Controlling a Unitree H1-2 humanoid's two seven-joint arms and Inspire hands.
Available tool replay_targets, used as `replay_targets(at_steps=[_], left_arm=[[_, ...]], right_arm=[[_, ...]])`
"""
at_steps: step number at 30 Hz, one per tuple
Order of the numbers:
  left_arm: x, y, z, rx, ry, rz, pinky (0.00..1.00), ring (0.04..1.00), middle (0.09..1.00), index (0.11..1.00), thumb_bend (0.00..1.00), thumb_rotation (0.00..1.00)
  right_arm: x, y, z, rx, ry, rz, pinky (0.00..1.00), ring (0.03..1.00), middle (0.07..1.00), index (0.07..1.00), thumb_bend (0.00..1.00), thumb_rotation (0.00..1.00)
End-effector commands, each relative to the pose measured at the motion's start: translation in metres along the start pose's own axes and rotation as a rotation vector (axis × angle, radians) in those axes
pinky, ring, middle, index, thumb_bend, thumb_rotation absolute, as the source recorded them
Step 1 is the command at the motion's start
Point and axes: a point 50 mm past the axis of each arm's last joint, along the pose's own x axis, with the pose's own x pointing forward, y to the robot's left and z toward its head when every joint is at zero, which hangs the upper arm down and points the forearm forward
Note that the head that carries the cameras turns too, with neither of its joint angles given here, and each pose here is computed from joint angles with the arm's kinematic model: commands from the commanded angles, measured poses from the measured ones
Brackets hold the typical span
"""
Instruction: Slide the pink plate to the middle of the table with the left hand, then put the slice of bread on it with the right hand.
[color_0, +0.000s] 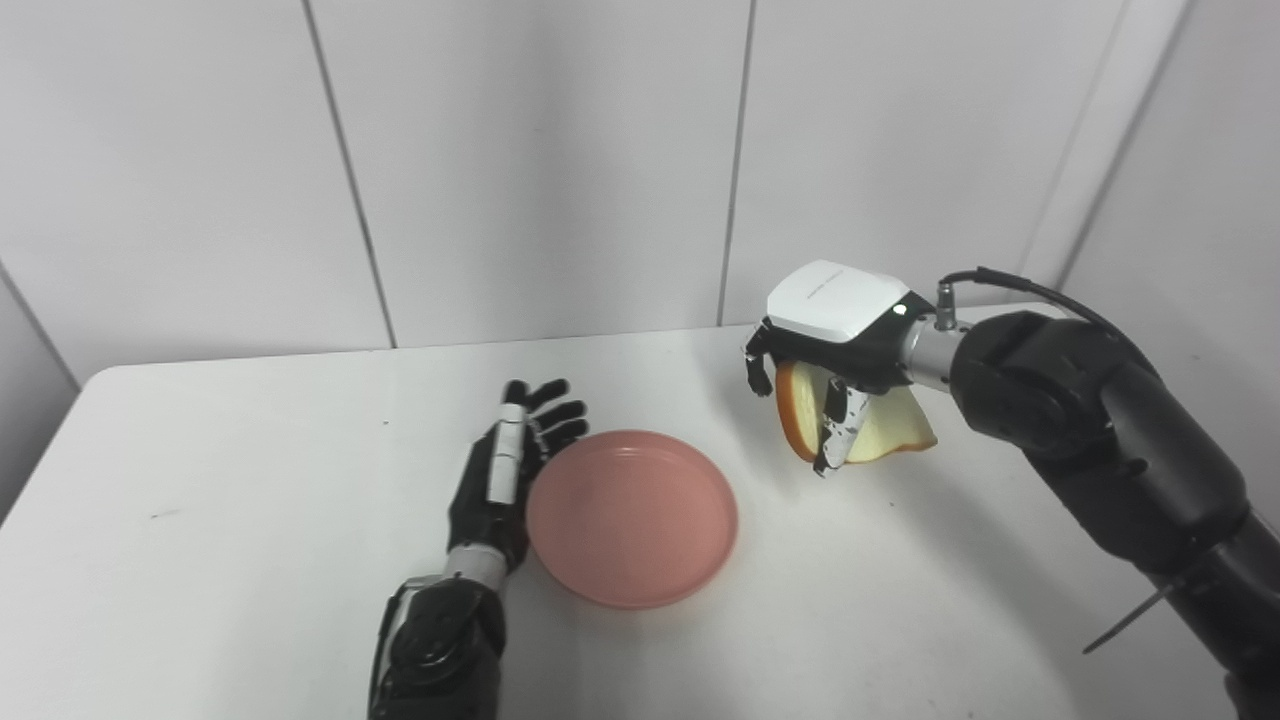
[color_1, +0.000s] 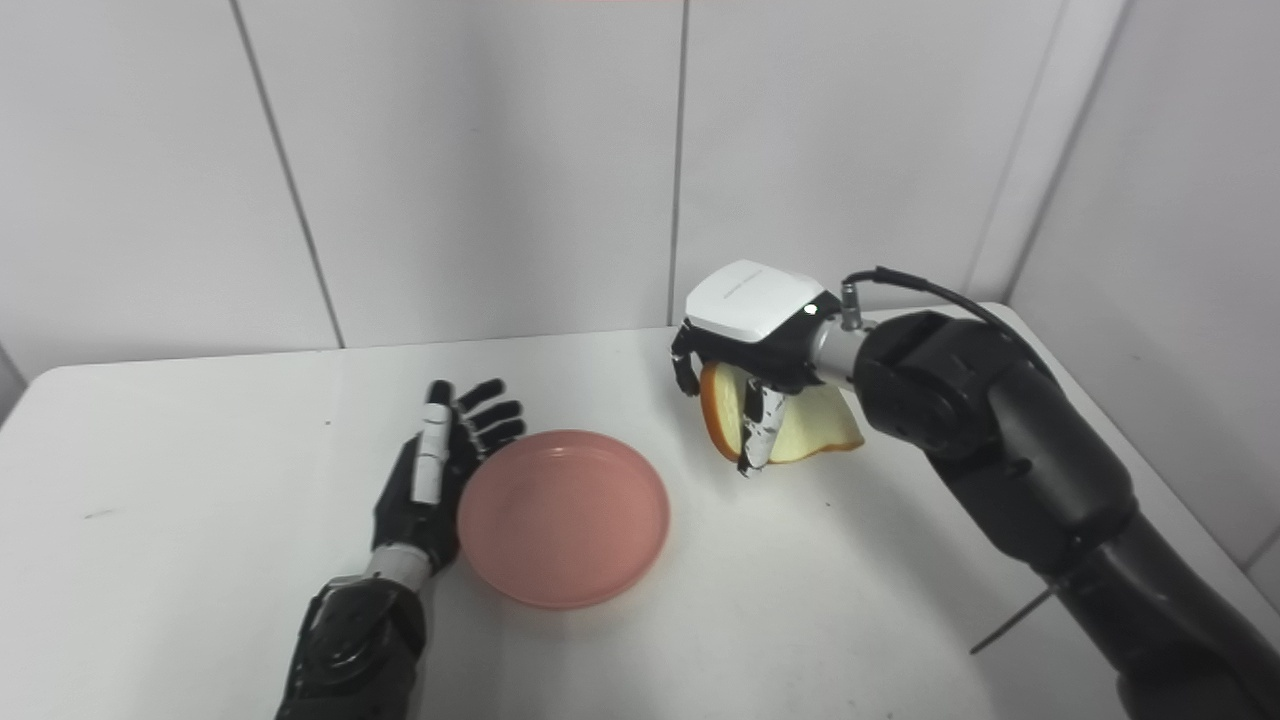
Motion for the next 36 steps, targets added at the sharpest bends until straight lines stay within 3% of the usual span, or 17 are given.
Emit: replay_targets(at_steps=[1, 4, 9, 12, 17, 23, 36], left_arm=[[-0.017, 0.006, -0.043, -0.022, 0.156, 0.043, 0.77, 0.726, 0.720, 0.714, 0.81, 0.90], [-0.018, 0.006, -0.046, -0.030, 0.155, 0.047, 0.78, 0.728, 0.721, 0.706, 0.82, 0.89], [-0.018, 0.006, -0.051, -0.033, 0.160, 0.044, 0.78, 0.735, 0.727, 0.727, 0.82, 0.90], [-0.018, 0.004, -0.053, -0.046, 0.159, 0.041, 0.77, 0.732, 0.709, 0.718, 0.82, 0.89], [-0.017, 0.002, -0.052, -0.048, 0.152, 0.041, 0.78, 0.725, 0.702, 0.717, 0.83, 0.88], [-0.018, 0.002, -0.052, -0.060, 0.152, 0.044, 0.76, 0.711, 0.687, 0.718, 0.83, 0.88], [-0.016, -0.001, -0.053, -0.048, 0.161, 0.037, 0.78, 0.724, 0.715, 0.694, 0.83, 0.88]], right_arm=[[0.006, -0.031, 0.004, -0.039, -0.046, -0.126, 0.33, 0.415, 0.462, 0.500, 0.53, 0.00], [0.020, -0.030, 0.015, -0.044, -0.086, -0.149, 0.28, 0.371, 0.440, 0.501, 0.53, 0.00], [0.034, -0.029, 0.034, -0.028, -0.115, -0.146, 0.41, 0.496, 0.516, 0.461, 0.53, 0.00], [0.040, -0.030, 0.045, -0.014, -0.134, -0.152, 0.34, 0.417, 0.472, 0.491, 0.53, 0.00], [0.048, -0.028, 0.058, 0.016, -0.155, -0.168, 0.36, 0.445, 0.502, 0.470, 0.53, 0.00], [0.059, -0.020, 0.067, 0.066, -0.189, -0.156, 0.31, 0.389, 0.455, 0.502, 0.53, 0.00], [0.075, 0.003, 0.078, 0.102, -0.268, -0.178, 0.34, 0.411, 0.467, 0.496, 0.53, 0.00]])
